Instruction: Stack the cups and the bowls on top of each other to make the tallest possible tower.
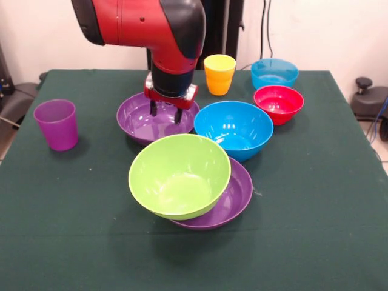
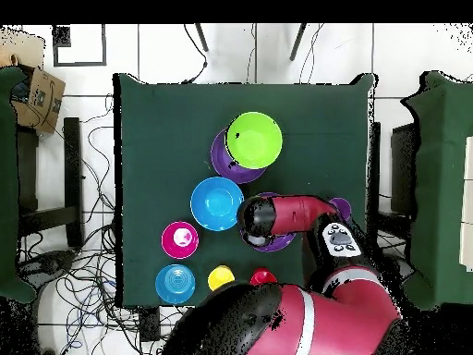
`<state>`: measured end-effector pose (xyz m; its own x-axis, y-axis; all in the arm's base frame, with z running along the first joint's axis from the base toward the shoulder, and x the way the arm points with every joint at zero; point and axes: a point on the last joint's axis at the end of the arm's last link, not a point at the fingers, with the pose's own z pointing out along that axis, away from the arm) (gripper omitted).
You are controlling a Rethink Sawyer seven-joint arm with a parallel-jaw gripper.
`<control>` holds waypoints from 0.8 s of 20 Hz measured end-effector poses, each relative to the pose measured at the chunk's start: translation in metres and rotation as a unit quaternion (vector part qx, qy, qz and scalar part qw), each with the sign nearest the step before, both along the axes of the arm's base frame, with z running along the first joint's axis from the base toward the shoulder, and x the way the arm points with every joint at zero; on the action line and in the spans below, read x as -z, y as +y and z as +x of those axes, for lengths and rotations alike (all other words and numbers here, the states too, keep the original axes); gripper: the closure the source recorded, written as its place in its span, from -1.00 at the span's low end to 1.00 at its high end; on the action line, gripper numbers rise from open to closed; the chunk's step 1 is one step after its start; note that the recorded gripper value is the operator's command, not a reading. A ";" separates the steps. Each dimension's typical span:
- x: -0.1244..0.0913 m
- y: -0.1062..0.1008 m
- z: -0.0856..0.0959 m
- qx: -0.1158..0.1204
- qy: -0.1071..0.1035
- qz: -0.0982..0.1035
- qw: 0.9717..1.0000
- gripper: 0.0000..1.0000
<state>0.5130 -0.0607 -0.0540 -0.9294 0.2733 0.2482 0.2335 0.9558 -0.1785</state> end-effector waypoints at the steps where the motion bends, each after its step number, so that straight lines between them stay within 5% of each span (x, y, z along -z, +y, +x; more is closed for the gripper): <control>1: 0.000 0.000 -0.001 -0.002 0.000 0.000 1.000 -1.00; 9: -0.022 -0.005 -0.001 0.000 -0.010 0.003 1.000 -1.00; 16: -0.058 0.000 0.018 -0.006 -0.043 0.002 0.999 -1.00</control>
